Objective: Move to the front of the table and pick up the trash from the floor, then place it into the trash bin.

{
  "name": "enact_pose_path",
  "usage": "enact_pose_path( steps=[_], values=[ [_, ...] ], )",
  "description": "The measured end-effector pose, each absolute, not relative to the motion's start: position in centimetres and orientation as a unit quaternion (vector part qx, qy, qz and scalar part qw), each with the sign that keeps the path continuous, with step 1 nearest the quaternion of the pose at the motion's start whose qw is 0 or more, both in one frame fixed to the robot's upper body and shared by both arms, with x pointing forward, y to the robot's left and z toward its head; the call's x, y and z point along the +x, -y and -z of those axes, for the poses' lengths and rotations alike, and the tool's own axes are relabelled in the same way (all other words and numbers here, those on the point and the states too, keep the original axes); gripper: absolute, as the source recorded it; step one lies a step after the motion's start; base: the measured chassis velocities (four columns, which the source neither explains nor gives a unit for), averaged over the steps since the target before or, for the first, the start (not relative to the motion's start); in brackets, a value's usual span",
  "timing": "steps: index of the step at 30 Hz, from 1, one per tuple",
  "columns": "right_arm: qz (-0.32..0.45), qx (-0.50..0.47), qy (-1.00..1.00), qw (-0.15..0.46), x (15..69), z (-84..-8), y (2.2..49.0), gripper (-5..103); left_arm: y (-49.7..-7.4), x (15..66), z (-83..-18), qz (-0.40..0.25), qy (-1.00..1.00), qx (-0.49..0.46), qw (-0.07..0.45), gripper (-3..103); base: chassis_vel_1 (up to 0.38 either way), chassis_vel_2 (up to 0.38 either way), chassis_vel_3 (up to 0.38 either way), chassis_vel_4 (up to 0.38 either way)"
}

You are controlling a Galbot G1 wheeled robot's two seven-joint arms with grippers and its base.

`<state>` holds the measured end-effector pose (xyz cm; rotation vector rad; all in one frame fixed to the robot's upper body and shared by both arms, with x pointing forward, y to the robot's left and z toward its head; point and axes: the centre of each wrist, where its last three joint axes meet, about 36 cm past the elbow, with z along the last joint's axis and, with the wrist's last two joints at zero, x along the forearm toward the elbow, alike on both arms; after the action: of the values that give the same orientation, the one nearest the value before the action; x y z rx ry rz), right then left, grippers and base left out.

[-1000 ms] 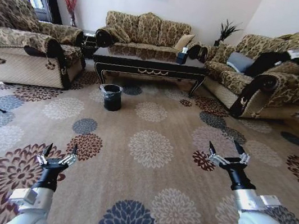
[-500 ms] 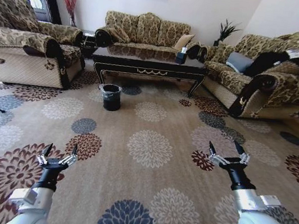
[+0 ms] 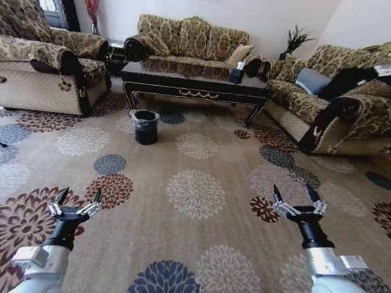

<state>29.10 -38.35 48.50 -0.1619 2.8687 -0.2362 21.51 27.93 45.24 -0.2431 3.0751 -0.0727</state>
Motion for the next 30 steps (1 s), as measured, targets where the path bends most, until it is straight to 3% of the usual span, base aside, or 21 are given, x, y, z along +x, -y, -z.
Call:
enact_pose_path(
  steps=[30],
  values=[
    [0.081,-0.056,-0.987,0.129,29.1,-48.5,38.35,100,-27.93,21.51,-45.25,0.024,-0.996,-0.079,0.028,100,0.0,0.0,0.0,0.0]
  ],
)
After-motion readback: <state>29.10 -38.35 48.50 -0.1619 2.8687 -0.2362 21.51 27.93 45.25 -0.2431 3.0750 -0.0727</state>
